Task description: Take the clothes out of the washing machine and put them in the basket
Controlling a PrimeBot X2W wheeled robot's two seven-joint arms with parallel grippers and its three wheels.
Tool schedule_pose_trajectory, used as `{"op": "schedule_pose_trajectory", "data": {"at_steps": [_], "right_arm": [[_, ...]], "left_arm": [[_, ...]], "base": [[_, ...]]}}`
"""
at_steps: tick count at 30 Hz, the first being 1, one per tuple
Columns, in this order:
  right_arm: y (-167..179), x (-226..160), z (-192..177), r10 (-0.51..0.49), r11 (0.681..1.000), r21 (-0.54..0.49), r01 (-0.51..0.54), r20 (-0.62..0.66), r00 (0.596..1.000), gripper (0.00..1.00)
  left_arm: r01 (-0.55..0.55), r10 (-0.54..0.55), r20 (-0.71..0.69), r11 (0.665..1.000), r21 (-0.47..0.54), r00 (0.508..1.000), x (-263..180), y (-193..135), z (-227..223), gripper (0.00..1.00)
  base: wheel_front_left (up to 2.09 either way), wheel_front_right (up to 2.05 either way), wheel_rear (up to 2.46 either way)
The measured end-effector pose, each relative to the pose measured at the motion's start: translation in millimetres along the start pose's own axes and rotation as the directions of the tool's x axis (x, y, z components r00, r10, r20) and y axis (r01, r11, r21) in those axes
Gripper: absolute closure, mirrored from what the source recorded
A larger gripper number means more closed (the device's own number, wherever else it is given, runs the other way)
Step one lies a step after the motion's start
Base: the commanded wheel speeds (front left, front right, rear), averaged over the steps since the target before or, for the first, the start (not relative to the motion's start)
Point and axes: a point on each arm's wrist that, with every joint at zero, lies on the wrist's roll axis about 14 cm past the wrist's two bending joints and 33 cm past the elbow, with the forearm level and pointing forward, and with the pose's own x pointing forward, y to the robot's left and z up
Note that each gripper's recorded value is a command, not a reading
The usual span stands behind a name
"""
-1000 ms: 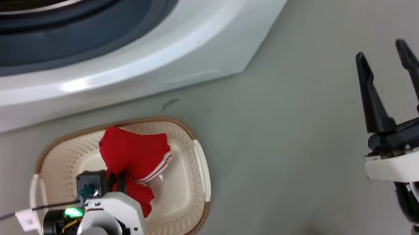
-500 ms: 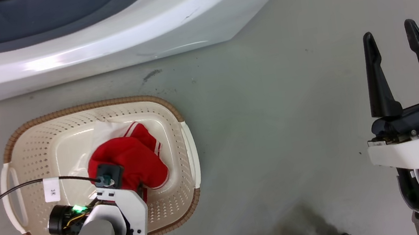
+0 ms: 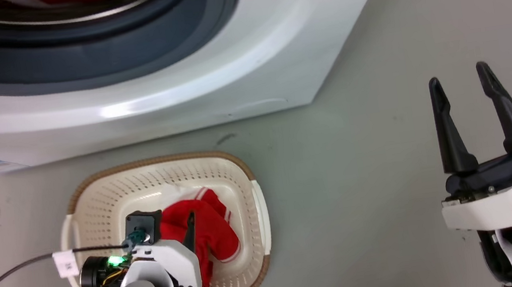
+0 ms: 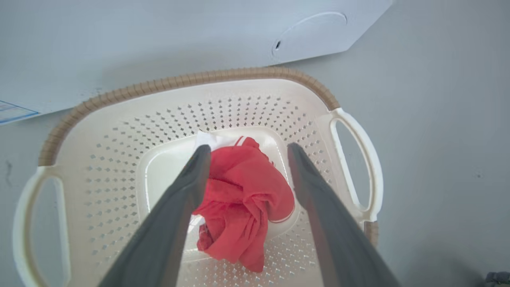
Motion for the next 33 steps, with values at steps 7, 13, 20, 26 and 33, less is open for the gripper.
{"op": "schedule_pose_trajectory", "data": {"at_steps": [7, 13, 20, 26, 33], "right_arm": [[14.7, -15.5, 23.1, 0.034, 0.999, 0.012, -0.035, 0.045, 0.998, 0.00], [26.5, -28.2, 38.8, 0.063, 0.998, 0.020, -0.065, 0.078, 0.995, 0.00], [36.2, -40.0, 50.3, 0.088, 0.996, 0.021, -0.090, 0.102, 0.991, 0.00], [37.4, -46.9, 56.0, 0.089, 0.995, 0.021, -0.092, 0.115, 0.989, 0.00], [36.6, -44.4, 52.6, 0.087, 0.996, 0.028, -0.090, 0.107, 0.991, 0.00]], "left_arm": [[-0.086, 0.088, 0.239, 0.996, -0.019, 0.967, -47.6, 8.5, 51.4, 0.00], [-0.161, 0.171, 0.420, 0.985, -0.060, 0.891, -93.9, 15.4, 91.7, 0.00], [-0.254, 0.287, 0.587, 0.957, -0.140, 0.757, -151.9, 30.5, 130.3, 0.00], [-0.293, 0.314, 0.683, 0.944, -0.152, 0.659, -187.0, 32.3, 156.7, 0.00], [-0.261, 0.249, 0.743, 0.960, -0.104, 0.622, -178.2, 28.8, 195.2, 0.00]], "base": [[0.00, 0.00, 0.00], [0.00, 0.00, 0.00], [0.00, 0.00, 0.00], [0.00, 0.00, 0.00], [0.00, 0.00, 0.00]]}}
